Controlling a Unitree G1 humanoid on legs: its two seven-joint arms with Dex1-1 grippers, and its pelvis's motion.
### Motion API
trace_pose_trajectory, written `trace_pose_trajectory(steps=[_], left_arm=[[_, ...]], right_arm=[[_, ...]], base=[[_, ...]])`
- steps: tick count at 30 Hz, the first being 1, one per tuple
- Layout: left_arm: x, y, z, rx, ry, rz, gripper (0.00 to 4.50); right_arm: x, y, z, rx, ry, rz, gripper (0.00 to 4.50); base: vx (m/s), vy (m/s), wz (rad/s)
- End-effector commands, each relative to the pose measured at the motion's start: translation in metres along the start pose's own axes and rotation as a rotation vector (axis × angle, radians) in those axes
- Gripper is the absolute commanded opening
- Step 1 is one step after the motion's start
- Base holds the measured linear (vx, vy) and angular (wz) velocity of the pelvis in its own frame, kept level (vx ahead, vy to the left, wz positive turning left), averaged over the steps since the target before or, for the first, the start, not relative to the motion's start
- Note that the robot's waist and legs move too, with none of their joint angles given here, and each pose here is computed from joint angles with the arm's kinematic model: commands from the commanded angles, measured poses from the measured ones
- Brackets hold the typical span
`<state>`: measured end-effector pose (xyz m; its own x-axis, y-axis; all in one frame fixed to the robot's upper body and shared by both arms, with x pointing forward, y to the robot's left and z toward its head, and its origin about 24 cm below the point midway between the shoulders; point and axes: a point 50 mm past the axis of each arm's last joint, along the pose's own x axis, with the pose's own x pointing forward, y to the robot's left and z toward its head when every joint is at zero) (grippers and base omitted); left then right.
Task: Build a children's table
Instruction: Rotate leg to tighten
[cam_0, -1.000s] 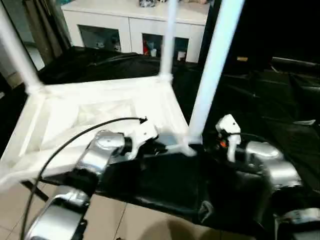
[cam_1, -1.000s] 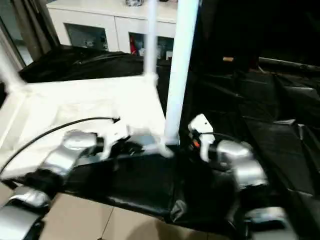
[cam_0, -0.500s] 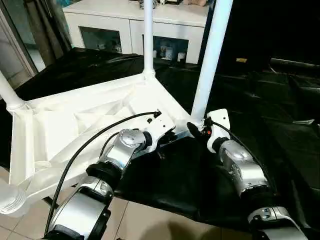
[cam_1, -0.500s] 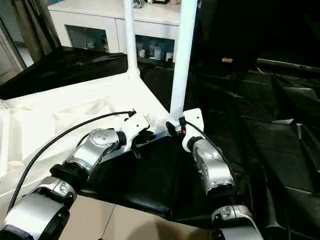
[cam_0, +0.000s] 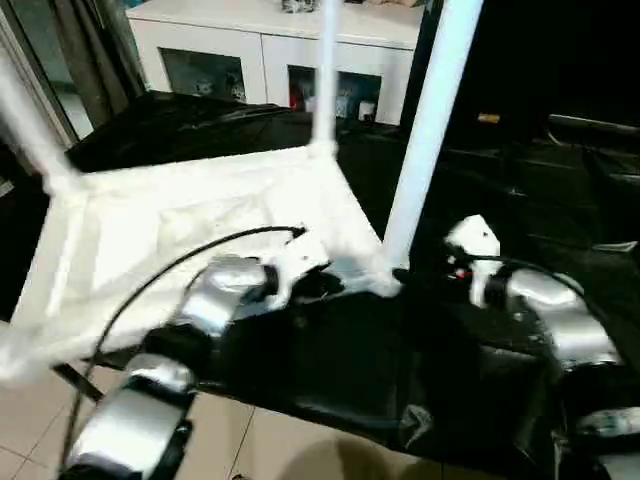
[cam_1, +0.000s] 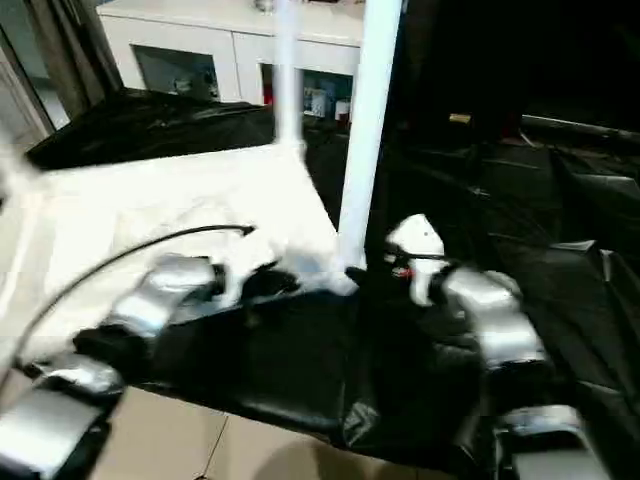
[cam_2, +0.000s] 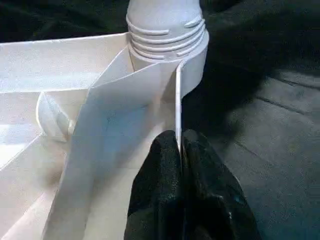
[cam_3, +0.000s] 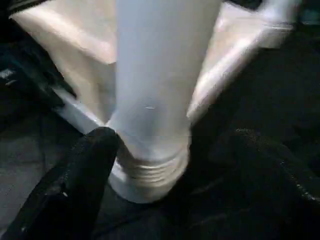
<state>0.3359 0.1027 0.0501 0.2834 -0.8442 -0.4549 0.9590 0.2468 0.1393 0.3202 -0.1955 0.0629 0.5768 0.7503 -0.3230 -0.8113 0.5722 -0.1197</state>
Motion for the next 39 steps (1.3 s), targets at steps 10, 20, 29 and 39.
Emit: trace_pose_trajectory(steps=[10, 20, 29, 39], left_arm=[[-0.009, -0.012, 0.004, -0.001, -0.085, -0.161, 0.0], [-0.008, -0.015, 0.006, -0.003, -0.092, -0.171, 0.0], [-0.01, -0.015, 0.001, -0.012, -0.062, -0.148, 0.0], [0.016, 0.006, -0.002, -0.149, 0.043, 0.256, 0.0]], right_arm=[[-0.001, 0.016, -0.002, 0.019, 0.014, 0.201, 3.95], [0.009, 0.022, -0.003, 0.055, -0.003, 0.234, 3.19], [0.008, 0.023, -0.006, 0.081, -0.009, 0.222, 2.75], [0.045, 0.017, -0.023, 0.278, 0.005, -0.326, 2.73]], base=[[0.0, 0.0, 0.0], [0.0, 0.0, 0.0], [0.0, 0.0, 0.0], [0.0, 0.0, 0.0]])
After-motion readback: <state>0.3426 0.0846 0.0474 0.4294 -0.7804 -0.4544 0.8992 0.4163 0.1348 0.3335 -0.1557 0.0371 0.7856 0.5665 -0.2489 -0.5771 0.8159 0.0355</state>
